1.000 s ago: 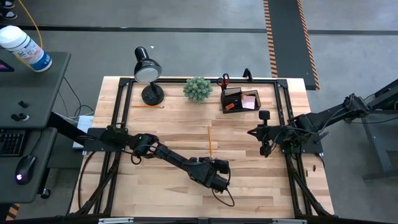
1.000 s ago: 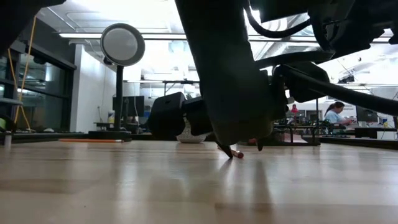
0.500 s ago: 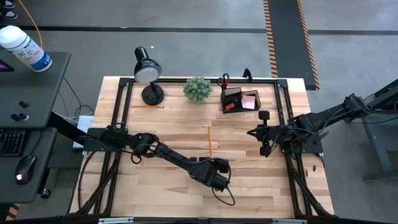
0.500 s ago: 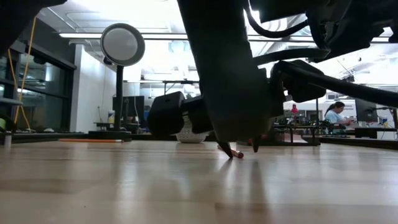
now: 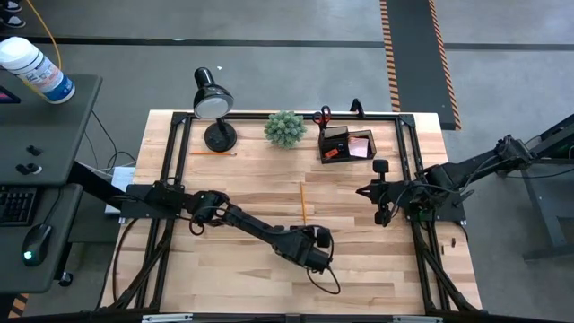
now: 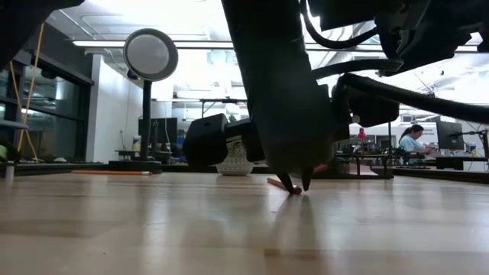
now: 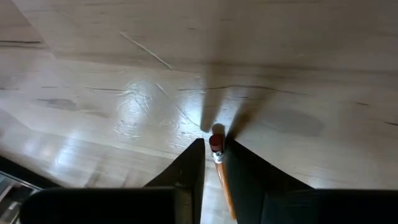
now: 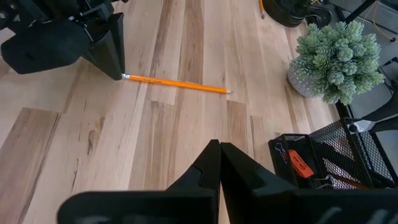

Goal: Pick and place office supplies into organizer
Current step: Put the bottom orange pencil into the black desk organizer

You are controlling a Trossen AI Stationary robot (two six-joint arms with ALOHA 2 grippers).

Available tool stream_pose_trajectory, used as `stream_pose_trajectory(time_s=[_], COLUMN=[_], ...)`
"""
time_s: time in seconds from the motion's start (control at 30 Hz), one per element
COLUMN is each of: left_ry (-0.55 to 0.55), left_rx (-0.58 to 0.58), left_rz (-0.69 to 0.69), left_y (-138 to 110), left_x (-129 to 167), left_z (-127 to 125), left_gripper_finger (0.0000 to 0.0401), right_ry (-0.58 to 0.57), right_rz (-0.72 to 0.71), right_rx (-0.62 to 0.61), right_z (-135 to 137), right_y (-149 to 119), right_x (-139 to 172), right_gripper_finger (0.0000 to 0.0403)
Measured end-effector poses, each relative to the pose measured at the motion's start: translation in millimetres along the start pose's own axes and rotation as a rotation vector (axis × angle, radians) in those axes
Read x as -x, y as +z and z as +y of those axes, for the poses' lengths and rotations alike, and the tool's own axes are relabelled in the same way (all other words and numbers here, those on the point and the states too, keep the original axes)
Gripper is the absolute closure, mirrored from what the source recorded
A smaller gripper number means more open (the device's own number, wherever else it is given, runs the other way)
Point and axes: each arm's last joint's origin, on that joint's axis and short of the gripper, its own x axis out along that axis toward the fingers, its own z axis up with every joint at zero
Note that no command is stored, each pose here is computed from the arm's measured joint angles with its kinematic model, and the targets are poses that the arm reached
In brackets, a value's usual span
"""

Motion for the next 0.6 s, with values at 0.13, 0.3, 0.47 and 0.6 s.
stream_pose_trajectory(time_s=[0.13, 0.3, 0.47, 0.6], left_ry=[-0.006, -0.034, -0.064, -0.064], left_rx=[0.005, 0.051, 0.079, 0.034], left_rz=[-0.012, -0.065, -0.127, -0.128], left_y=[-2, -6, -11, -11], left_x=[-1, -4, -7, -7], left_z=[1, 2, 3, 3], left_gripper_finger=[0.035, 0.035, 0.035, 0.035], right_ry=[0.002, 0.004, 0.004, 0.004], right_rz=[0.0, 0.0, 0.0, 0.0], right_rx=[0.0, 0.0, 0.0, 0.0], right_z=[0, 0, 0, 0], right_y=[0, 0, 0, 0], right_x=[0, 0, 0, 0], right_gripper_finger=[0.0402, 0.0402, 0.0402, 0.0402])
